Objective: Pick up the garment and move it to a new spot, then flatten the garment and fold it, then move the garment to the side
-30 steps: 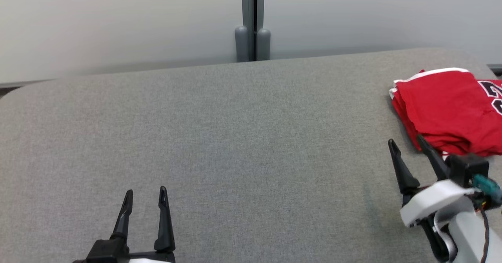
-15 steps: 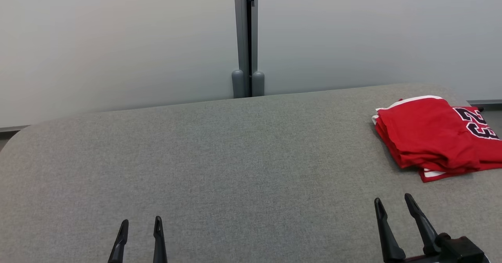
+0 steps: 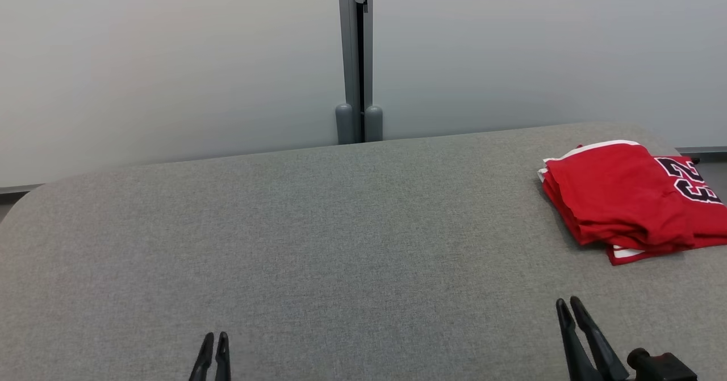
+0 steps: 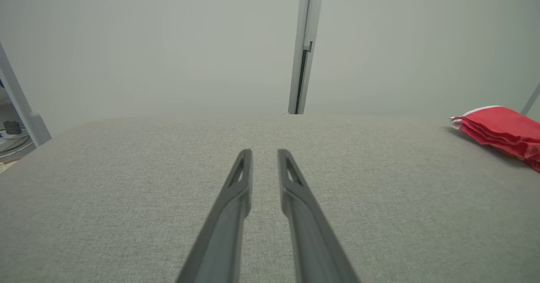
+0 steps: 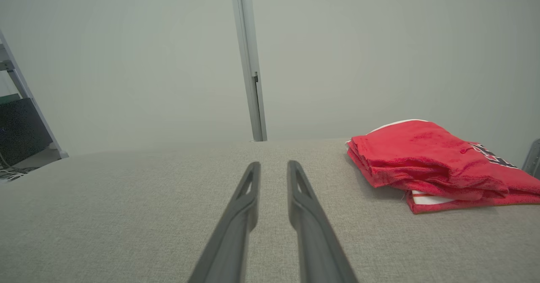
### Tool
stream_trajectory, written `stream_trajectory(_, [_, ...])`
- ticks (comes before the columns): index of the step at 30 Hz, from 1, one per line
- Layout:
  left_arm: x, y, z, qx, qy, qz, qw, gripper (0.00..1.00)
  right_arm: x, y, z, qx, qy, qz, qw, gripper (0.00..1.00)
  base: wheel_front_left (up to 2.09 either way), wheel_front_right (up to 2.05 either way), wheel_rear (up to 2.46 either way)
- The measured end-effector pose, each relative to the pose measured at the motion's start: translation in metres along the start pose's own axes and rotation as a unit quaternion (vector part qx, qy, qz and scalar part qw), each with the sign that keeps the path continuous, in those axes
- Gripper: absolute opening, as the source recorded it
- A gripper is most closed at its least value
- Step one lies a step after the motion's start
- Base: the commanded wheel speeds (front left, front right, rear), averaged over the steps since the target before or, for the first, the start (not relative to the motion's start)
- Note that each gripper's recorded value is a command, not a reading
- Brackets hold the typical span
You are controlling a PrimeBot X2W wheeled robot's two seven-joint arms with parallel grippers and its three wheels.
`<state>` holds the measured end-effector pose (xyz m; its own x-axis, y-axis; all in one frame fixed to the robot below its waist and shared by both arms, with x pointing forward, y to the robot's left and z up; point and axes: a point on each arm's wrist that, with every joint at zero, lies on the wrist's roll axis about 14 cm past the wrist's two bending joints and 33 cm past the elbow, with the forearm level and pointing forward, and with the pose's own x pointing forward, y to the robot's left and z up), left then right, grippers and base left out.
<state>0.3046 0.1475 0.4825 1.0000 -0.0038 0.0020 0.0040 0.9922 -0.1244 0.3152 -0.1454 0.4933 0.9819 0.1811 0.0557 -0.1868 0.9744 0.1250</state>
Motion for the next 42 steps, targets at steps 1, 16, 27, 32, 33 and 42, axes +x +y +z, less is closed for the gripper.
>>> stream_trajectory(1, [-0.002,0.0,-0.004,-0.001,0.006,0.001,1.0,0.0,-0.002,0.0,-0.004,0.002,0.006,-0.002,1.0,0.0,0.0,0.0,0.0])
stream_trajectory(16, [0.007,0.012,-0.013,-0.129,0.04,0.024,0.991,0.0,0.004,-0.017,-0.006,0.129,0.013,-0.043,0.991,0.0,0.0,0.0,0.0])
stream_trajectory(27, [0.018,0.018,-0.014,-0.217,0.052,0.033,0.974,0.0,0.013,-0.028,-0.002,0.214,0.006,-0.065,0.975,0.0,0.0,0.0,0.0])
stream_trajectory(32, [0.023,0.022,-0.014,-0.253,0.055,0.036,0.965,0.0,0.015,-0.033,-0.002,0.25,0.005,-0.075,0.965,0.0,0.0,0.0,0.0])
stream_trajectory(33, [0.024,0.022,-0.013,-0.261,0.055,0.035,0.963,0.0,0.016,-0.034,-0.001,0.257,0.004,-0.076,0.963,0.0,0.0,0.0,0.0])
stream_trajectory(42, [0.032,0.025,-0.011,-0.321,0.056,0.039,0.945,0.0,0.022,-0.04,0.0,0.315,-0.001,-0.086,0.945,0.0,0.0,0.0,0.0])
